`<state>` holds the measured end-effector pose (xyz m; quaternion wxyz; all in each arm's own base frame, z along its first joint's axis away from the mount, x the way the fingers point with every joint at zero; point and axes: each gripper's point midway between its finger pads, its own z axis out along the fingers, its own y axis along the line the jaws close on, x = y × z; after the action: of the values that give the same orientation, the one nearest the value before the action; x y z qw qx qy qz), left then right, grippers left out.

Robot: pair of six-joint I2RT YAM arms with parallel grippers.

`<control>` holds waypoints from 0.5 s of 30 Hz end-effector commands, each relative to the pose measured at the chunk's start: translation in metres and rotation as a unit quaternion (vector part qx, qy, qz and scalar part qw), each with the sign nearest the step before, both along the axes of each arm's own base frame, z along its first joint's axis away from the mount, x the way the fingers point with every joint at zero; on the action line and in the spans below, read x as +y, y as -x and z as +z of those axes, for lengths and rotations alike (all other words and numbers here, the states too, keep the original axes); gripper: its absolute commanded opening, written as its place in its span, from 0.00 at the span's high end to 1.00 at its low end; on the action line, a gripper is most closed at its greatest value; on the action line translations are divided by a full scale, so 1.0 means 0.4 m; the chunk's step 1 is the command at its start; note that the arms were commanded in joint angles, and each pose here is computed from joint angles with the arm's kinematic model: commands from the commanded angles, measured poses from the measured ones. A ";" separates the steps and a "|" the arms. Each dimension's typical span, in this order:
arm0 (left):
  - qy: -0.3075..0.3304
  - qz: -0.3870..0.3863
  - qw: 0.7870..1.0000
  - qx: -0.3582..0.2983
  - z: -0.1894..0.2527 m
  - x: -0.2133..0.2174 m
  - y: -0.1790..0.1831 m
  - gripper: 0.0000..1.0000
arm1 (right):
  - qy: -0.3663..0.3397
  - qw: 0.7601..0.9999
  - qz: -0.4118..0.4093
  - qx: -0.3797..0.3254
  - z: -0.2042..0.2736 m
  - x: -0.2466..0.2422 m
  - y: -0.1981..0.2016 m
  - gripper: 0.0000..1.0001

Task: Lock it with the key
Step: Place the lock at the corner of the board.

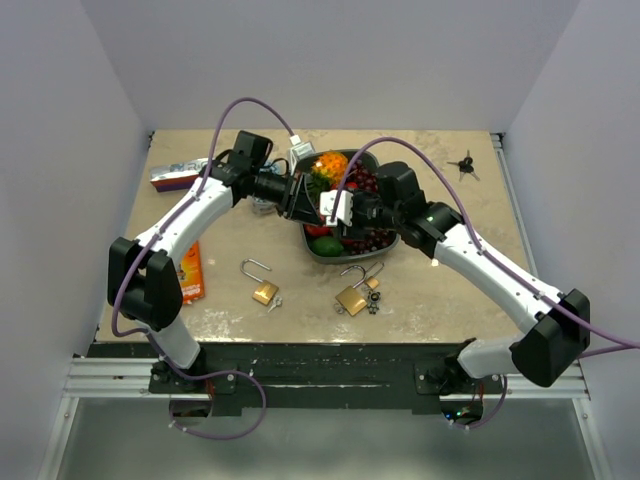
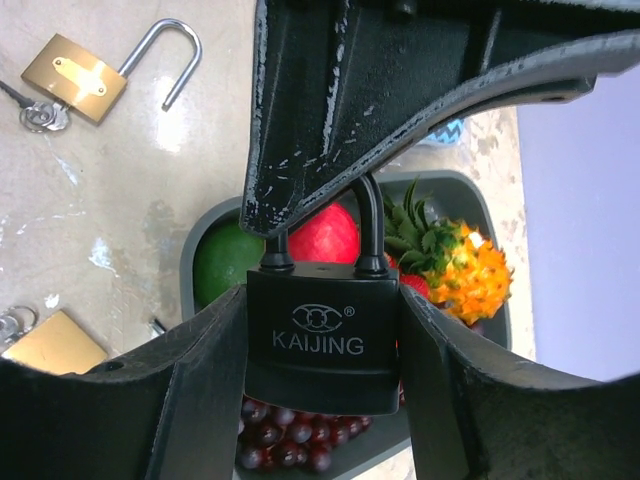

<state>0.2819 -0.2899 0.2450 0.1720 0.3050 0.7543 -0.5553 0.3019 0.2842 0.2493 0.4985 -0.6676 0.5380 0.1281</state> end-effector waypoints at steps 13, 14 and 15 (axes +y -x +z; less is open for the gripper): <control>0.020 0.163 0.970 -0.180 0.190 0.170 -0.231 0.01 | -0.131 0.957 -0.220 0.134 0.060 -0.220 -0.180 1.00; 0.009 0.195 0.963 -0.186 0.197 0.188 -0.256 0.01 | -0.139 0.948 -0.248 0.142 0.056 -0.249 -0.208 1.00; -0.003 0.226 0.954 -0.198 0.205 0.206 -0.285 0.01 | -0.151 0.938 -0.277 0.145 0.064 -0.281 -0.242 1.00</control>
<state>0.3526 -0.2379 0.2721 0.3001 0.2627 0.7633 -0.5083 0.3515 0.2066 0.2385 0.4810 -0.5005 0.7028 0.1553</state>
